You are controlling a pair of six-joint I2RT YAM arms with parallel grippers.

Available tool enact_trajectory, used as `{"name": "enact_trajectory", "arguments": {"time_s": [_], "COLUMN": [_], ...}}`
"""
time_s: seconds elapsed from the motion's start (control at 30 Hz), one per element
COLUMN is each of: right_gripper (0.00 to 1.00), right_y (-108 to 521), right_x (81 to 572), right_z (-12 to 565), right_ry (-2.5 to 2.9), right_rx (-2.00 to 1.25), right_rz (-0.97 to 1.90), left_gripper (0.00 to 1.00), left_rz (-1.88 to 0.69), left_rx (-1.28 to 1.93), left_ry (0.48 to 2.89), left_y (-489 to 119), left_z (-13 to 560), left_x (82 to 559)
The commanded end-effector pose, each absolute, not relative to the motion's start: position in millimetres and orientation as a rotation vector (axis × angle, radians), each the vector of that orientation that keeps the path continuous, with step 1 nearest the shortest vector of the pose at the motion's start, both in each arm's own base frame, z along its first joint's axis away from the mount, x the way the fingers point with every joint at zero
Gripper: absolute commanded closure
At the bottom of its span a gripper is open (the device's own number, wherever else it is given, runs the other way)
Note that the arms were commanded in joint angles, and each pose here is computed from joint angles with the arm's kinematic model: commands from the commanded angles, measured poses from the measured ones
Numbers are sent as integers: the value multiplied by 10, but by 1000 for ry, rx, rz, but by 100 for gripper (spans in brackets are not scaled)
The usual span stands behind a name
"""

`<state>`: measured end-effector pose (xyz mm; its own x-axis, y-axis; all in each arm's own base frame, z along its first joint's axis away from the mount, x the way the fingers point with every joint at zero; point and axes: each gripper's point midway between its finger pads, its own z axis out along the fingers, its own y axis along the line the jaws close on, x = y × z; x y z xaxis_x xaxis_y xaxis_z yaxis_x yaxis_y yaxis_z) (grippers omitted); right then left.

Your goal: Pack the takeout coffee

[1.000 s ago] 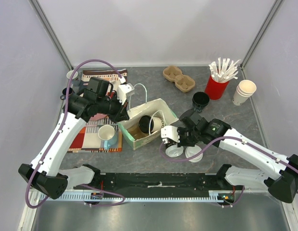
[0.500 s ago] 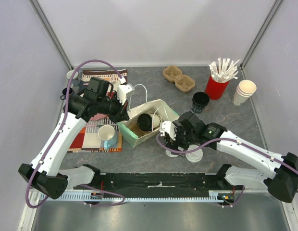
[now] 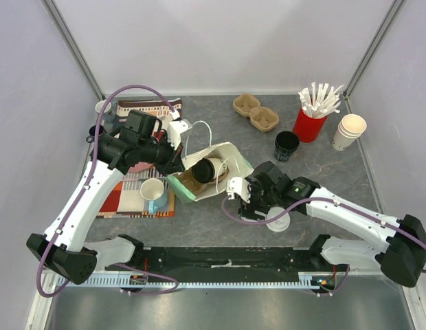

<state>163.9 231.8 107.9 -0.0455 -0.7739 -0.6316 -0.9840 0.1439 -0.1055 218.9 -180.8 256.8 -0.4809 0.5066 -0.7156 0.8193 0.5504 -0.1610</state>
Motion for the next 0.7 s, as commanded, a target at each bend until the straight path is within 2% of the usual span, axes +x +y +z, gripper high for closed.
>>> {"name": "enact_trajectory", "arguments": {"time_s": [0.0,0.17,0.3,0.47,0.67], "right_gripper": [17,15,11,9,10], "right_y": [2318,2373,2402,2411,2446], "right_x": [1646,1665,1761,1682,1627], "right_z": [1319,1682,2065,2231,2219], "right_ry": [1818,1856,1940,2090,2106], "right_rx": [-1626,-1437,-1163,-878,-845], "right_rz": [490,548,585,710,767], "left_gripper": [98,98,98,98,98], "left_rz": [-678,-668,-663,-726,-808], "left_rx": [1067,1069,1039,940,840], "left_ry": [2102,2098,2114,2184,2228], "left_y": [-1860,-1856,-1852,-1856,-1880], "left_z": [2689,2679,2672,2586,2507], "left_x": [2197,2216,2244,2244,2268]}}
